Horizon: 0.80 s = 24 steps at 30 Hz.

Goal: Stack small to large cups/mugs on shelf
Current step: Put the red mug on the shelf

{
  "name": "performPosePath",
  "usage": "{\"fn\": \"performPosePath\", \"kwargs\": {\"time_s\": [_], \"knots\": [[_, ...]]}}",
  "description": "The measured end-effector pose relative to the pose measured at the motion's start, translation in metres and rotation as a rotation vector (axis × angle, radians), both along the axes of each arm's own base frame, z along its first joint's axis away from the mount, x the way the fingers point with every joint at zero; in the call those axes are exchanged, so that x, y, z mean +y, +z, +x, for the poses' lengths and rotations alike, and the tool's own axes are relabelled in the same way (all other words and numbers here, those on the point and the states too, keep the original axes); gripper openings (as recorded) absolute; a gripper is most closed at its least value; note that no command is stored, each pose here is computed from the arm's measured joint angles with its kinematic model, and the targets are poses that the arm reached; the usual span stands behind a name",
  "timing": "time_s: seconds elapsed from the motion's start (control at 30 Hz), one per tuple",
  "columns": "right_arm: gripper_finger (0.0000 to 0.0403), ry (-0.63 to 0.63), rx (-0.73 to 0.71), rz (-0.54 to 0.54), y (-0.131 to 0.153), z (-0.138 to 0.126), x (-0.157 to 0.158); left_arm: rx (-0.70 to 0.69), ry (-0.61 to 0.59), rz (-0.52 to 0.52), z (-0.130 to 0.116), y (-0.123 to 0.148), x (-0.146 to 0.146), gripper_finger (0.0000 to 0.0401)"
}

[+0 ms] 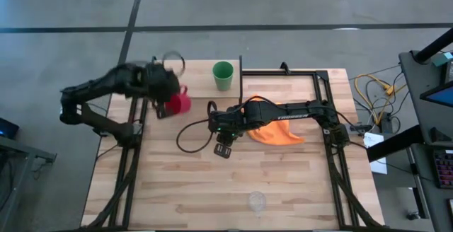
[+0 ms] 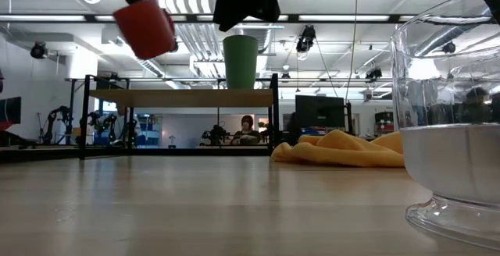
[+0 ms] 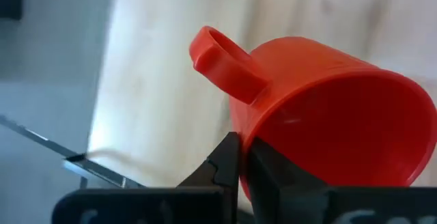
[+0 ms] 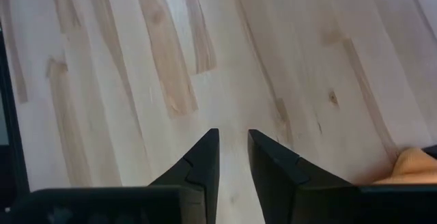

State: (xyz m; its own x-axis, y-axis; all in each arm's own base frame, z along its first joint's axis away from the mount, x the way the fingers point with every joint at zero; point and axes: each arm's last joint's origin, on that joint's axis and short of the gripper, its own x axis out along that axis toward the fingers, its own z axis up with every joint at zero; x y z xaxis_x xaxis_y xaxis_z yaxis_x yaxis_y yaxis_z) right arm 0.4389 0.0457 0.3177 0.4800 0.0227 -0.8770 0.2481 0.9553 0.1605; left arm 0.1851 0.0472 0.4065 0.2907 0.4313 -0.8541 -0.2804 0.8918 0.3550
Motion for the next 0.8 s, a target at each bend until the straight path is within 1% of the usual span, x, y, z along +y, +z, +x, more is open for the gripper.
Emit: {"fn": "performPosePath", "kwargs": {"time_s": [0.07,0.13,0.23,0.33,0.47,0.57,0.7,0.8], "knots": [[0.0073,-0.001,-0.003,0.0,0.001,0.0,0.0,-0.07,0.061,0.005,0.0,0.006,0.016,0.0],[0.0073,-0.002,-0.008,-0.001,0.001,0.001,-0.001,-0.148,0.121,-0.016,-0.001,0.011,0.032,0.0],[0.0073,-0.009,-0.012,-0.012,0.002,0.001,-0.001,-0.268,0.178,-0.051,-0.001,0.014,0.053,0.0],[0.0073,-0.014,-0.016,-0.021,0.003,0.001,-0.001,-0.304,0.208,-0.055,-0.001,0.014,0.068,0.0],[0.0073,-0.015,-0.016,-0.021,0.003,0.001,-0.002,-0.239,0.146,-0.09,0.006,0.005,0.083,0.0],[0.0073,-0.017,-0.016,-0.021,0.003,0.001,-0.002,-0.182,0.104,-0.122,0.018,-0.007,0.091,0.0],[0.0073,-0.02,-0.015,-0.02,0.003,0.001,-0.003,-0.121,0.105,-0.152,0.036,-0.022,0.103,0.0],[0.0073,-0.025,-0.015,-0.018,0.003,0.001,-0.004,-0.054,0.096,-0.13,0.043,-0.028,0.111,0.0]]}}
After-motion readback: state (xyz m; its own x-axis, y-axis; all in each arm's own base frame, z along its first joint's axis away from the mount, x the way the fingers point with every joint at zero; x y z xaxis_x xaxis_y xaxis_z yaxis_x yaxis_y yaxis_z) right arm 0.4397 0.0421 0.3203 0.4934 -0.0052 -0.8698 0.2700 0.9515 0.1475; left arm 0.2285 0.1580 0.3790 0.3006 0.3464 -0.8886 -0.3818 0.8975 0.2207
